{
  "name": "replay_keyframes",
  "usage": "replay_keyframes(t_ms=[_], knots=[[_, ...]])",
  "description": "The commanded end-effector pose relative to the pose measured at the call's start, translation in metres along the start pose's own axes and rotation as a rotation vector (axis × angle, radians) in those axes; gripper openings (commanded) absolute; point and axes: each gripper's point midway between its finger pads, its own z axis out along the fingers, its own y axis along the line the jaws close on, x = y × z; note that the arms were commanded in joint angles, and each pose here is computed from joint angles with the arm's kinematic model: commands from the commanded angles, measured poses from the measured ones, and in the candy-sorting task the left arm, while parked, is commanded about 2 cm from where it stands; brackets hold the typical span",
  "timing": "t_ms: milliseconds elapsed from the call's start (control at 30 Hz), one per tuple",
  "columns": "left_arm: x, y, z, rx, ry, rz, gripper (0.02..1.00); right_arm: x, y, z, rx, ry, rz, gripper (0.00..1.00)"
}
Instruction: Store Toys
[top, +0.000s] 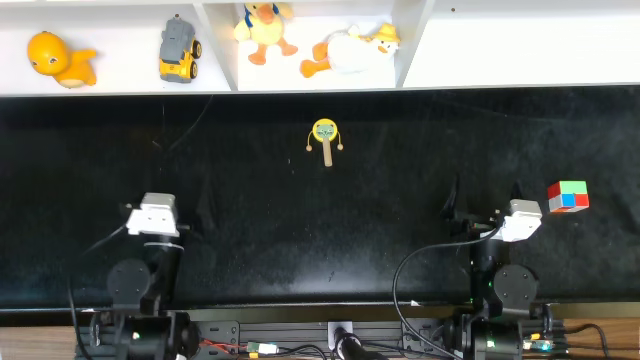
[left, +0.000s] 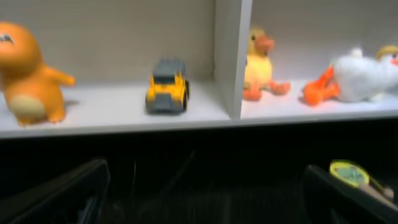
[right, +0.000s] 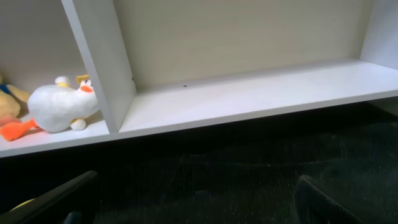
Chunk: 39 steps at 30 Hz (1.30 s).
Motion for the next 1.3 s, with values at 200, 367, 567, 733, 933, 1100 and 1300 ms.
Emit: replay_keyframes(t_ms=[200,367,567,733,933,1100,1300], knots=[[0.017,0.007,-0.014,-0.047,0.043,0.033,0.998,0.003,0.0,0.0,-0.003,-0.001,0.004,1.0],[0.017,0.007,-0.014,-0.047,0.043,0.033,0.998,0.003,0.0,0.0,-0.003,-0.001,0.004,0.996],[0.017,0.007,-0.014,-0.047,0.043,0.033,0.998,0.003,0.0,0.0,-0.003,-0.001,0.004,0.996],[0.017,0.007,-0.014,-0.047,0.043,0.033,0.998,0.003,0.0,0.0,-0.003,-0.001,0.004,0.993],[0.017,0.007,-0.014,-0.047,0.043,0.032,0.998,0.003,0.0,0.0,-0.003,-0.001,0.004,0.996],[0.017,0.007,-0.014,-0.047,0.043,0.032,0.998,0.004,0.001,0.0,-0.005,0.003,-0.011,0.996],[0.017,0.007,-0.014,-0.047,0.043,0.032,0.998,0.019,0.005,0.003,0.078,0.08,0.143,0.996]])
